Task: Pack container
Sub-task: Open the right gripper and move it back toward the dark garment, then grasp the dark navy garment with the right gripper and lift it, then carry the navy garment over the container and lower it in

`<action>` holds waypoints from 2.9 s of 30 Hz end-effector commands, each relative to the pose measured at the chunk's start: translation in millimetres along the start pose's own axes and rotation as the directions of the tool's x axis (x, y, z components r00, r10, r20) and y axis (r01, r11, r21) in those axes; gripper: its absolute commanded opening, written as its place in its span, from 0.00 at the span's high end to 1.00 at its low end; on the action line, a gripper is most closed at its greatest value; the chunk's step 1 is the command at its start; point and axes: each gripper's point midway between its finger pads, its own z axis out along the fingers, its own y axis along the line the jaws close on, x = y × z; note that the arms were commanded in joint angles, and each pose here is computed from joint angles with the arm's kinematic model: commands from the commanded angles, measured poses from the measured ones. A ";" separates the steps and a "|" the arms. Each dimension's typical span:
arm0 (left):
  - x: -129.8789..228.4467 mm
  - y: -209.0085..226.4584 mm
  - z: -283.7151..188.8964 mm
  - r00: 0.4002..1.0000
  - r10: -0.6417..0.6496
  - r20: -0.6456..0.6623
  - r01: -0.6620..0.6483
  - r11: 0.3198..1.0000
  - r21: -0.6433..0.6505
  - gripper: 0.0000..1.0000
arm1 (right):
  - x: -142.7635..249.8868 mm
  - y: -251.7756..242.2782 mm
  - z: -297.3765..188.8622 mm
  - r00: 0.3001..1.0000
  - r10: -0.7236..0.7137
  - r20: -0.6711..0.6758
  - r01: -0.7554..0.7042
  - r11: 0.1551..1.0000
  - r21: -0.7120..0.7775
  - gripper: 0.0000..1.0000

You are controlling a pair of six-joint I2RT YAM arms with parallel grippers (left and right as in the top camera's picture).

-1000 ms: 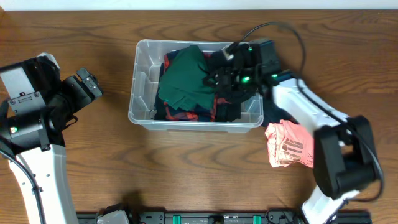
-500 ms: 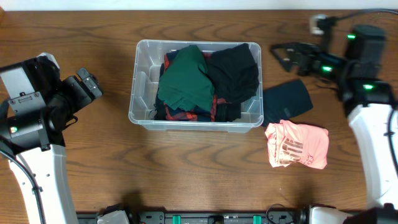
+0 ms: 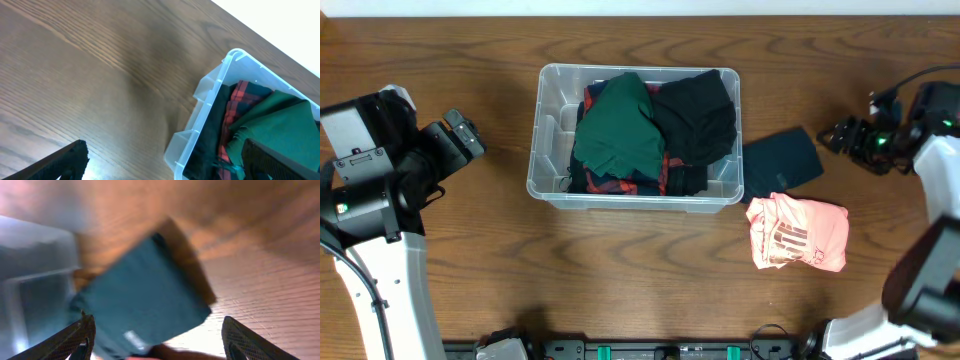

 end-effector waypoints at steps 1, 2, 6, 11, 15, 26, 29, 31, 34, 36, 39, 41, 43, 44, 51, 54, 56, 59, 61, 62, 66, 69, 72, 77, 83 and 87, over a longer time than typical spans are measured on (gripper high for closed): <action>0.2 4.3 1.3 1.000 -0.007 -0.002 0.007 1.000 -0.017 0.02 | 13.9 -17.4 28.2 0.996 -0.026 -0.083 0.027 0.999 0.019 0.22; 0.2 4.4 1.3 1.000 -0.007 -0.002 0.007 1.000 -0.018 0.02 | 17.2 -20.8 34.9 0.994 -0.027 -0.102 0.029 0.999 0.018 0.23; 0.2 4.4 1.3 1.000 -0.007 -0.002 0.007 1.000 -0.018 0.02 | 31.3 -25.8 57.3 0.984 -0.052 -0.169 0.049 0.999 -0.020 0.22; 0.3 4.3 1.3 1.000 -0.007 -0.002 0.007 1.000 -0.017 0.02 | 43.3 -7.3 74.1 0.970 -0.128 -0.206 0.100 0.985 -0.141 0.27; 0.2 4.3 1.3 1.000 -0.007 -0.002 0.007 1.000 -0.017 0.02 | 46.8 -1.9 81.7 0.964 -0.149 -0.218 0.119 0.982 -0.144 0.37; 0.2 4.3 1.2 1.000 -0.007 -0.002 0.007 1.000 -0.017 0.02 | 38.7 17.0 71.3 0.975 -0.122 -0.187 0.089 0.981 -0.173 0.99; 0.3 4.3 1.3 1.000 -0.007 -0.002 0.007 1.000 -0.017 0.02 | 25.7 47.3 42.3 0.987 -0.114 -0.118 0.077 0.957 -0.281 0.99; 0.2 4.4 1.3 1.000 -0.007 -0.002 0.007 1.000 -0.018 0.02 | 14.4 72.3 13.9 0.992 -0.114 -0.048 0.089 0.928 -0.362 0.99; 0.2 4.3 1.2 1.000 -0.007 -0.002 0.007 1.000 -0.017 0.02 | -4.1 109.5 -37.5 0.990 -0.114 0.086 0.140 0.887 -0.441 0.99; 0.2 4.3 1.2 1.000 -0.007 -0.002 0.007 1.000 -0.017 0.02 | -13.3 131.2 -70.9 0.979 -0.108 0.173 0.178 0.867 -0.465 0.99; 0.3 4.3 1.3 1.000 -0.007 -0.002 0.007 1.000 -0.017 0.02 | -15.9 166.9 -118.6 0.944 -0.141 0.297 0.278 0.822 -0.496 0.99; 0.1 4.2 1.2 1.000 -0.007 -0.001 0.007 1.000 -0.017 0.02 | -14.0 188.3 -143.8 0.924 -0.142 0.354 0.318 0.800 -0.508 0.99; 0.3 4.3 1.3 1.000 -0.007 -0.002 0.007 1.000 -0.017 0.02 | -9.2 208.8 -162.2 0.917 -0.129 0.378 0.330 0.778 -0.535 0.99; 0.3 4.3 1.3 1.000 -0.007 -0.002 0.007 1.000 -0.017 0.02 | -5.7 219.2 -168.5 0.915 -0.125 0.383 0.335 0.766 -0.549 0.99; 0.2 4.3 1.3 1.000 -0.007 -0.002 0.007 1.000 -0.017 0.02 | 20.5 267.6 -152.8 0.978 -0.023 0.208 0.153 0.753 -0.640 0.99; 0.3 4.3 1.3 1.000 -0.007 -0.002 0.007 1.000 -0.017 0.02 | 37.3 278.2 -126.5 0.993 0.003 0.119 0.071 0.793 -0.605 0.99; 0.2 4.3 1.2 1.000 -0.007 -0.002 0.007 1.000 -0.017 0.02 | 47.8 277.7 -106.9 0.997 0.027 0.072 0.018 0.835 -0.549 0.99; 0.2 4.4 1.3 1.000 -0.007 -0.002 0.007 1.000 -0.018 0.02 | 69.6 280.9 -76.8 1.000 0.007 0.017 0.002 0.879 -0.478 0.99; 0.1 4.3 1.3 1.000 -0.007 -0.002 0.007 1.000 -0.017 0.02 | 86.0 283.2 -56.7 1.000 -0.017 -0.020 0.006 0.897 -0.443 0.99; 0.2 4.3 1.2 1.000 -0.007 -0.002 0.007 1.000 -0.017 0.02 | 93.0 282.6 -48.0 0.999 -0.024 -0.036 0.006 0.905 -0.426 0.99; 0.3 4.3 1.3 1.000 -0.007 -0.002 0.007 1.000 -0.017 0.02 | 113.3 261.9 -14.3 0.997 -0.022 -0.073 -0.002 0.947 -0.321 0.99; 0.2 4.3 1.3 1.000 -0.007 -0.002 0.007 1.000 -0.017 0.02 | 122.0 236.3 0.7 0.997 -0.015 -0.081 -0.005 0.972 -0.237 0.99; 0.3 4.3 1.3 1.000 -0.007 -0.002 0.007 1.000 -0.017 0.02 | 129.5 215.1 9.6 0.995 -0.035 -0.089 0.020 0.985 -0.170 0.99; 0.2 4.3 1.3 1.000 -0.007 -0.002 0.007 1.000 -0.017 0.02 | 137.3 210.9 13.4 0.991 -0.081 -0.102 0.064 0.985 -0.162 0.97; 0.3 4.3 1.3 1.000 -0.007 -0.002 0.007 1.000 -0.017 0.02 | 122.9 213.2 0.7 0.991 -0.132 -0.027 0.126 0.978 -0.169 0.60; 0.3 4.3 1.3 1.000 -0.007 -0.002 0.007 1.000 -0.017 0.02 | 92.3 229.0 -41.7 0.976 -0.165 0.140 0.190 0.963 -0.189 0.53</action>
